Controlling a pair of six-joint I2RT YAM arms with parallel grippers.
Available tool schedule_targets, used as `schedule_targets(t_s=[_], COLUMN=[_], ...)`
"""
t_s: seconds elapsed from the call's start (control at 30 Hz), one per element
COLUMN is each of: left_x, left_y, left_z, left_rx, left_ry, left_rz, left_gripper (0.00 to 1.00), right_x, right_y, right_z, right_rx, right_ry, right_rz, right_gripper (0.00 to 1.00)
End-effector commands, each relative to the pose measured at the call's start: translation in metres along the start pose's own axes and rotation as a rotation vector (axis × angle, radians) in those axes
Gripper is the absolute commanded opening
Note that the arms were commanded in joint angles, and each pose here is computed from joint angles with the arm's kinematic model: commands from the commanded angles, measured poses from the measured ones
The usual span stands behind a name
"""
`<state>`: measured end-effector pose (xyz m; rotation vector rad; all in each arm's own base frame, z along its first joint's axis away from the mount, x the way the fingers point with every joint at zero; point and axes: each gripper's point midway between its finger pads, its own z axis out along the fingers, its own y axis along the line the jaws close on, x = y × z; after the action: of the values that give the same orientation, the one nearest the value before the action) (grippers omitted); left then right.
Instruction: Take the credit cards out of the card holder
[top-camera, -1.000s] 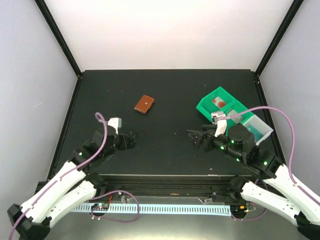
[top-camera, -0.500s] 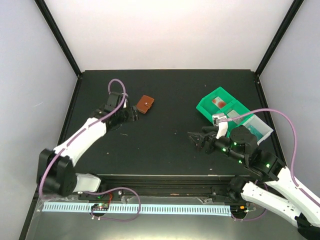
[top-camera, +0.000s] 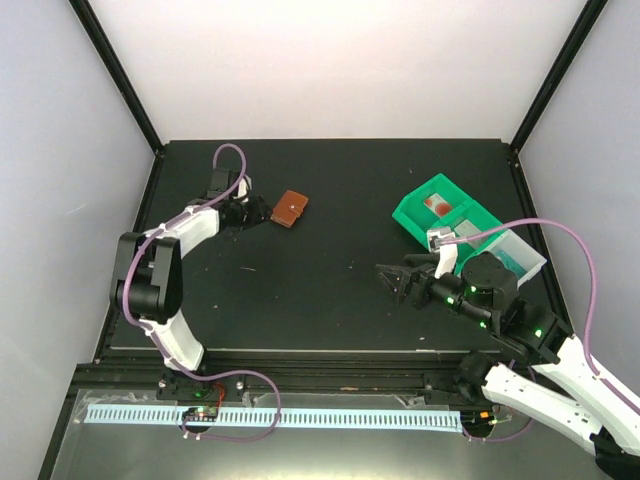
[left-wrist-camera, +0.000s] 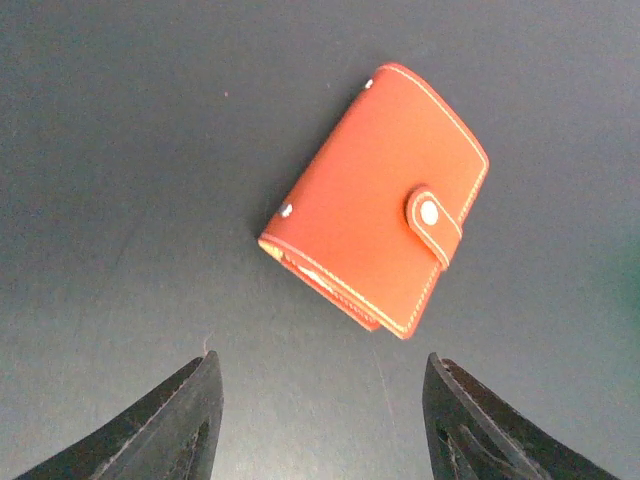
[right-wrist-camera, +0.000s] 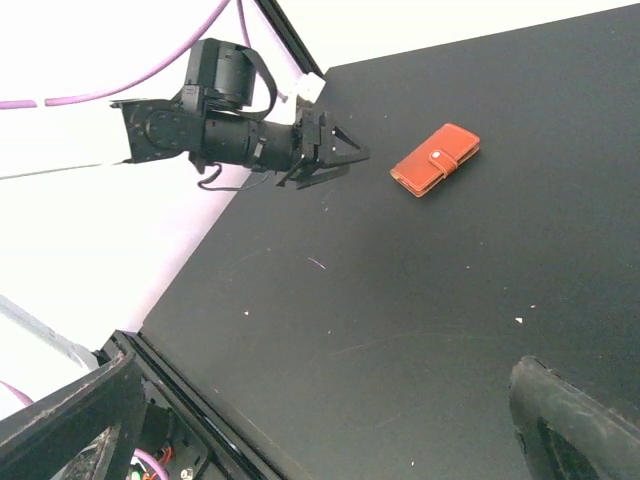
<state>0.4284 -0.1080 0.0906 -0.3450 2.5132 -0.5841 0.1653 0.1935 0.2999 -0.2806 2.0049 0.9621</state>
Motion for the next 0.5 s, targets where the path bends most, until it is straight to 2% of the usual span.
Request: schedule_targets(t_s=[0.0, 0.13, 0.47], left_x=[-0.034, -0.042, -0.046], left_y=[-0.007, -0.005, 0.006], left_z=[0.014, 0.031, 0.062], left_rx=[0.086, 0.138, 0.130], left_ry=[-0.061, -0.043, 0.007], left_rz=[0.019, 0.014, 0.027], left_gripper=[0.56, 0.55, 0.52], right_x=[-0.003, -0.003, -0.003], right_y=[0.003, 0.001, 0.002], right_z=[-0.003, -0.004, -0.002], right_rx=[-0.013, -0.005, -0.004], right_ry=[-0.010, -0.009, -0.001], right_rz=[0.019, 0.018, 0.021], right_gripper=[1.00, 1.00, 1.00])
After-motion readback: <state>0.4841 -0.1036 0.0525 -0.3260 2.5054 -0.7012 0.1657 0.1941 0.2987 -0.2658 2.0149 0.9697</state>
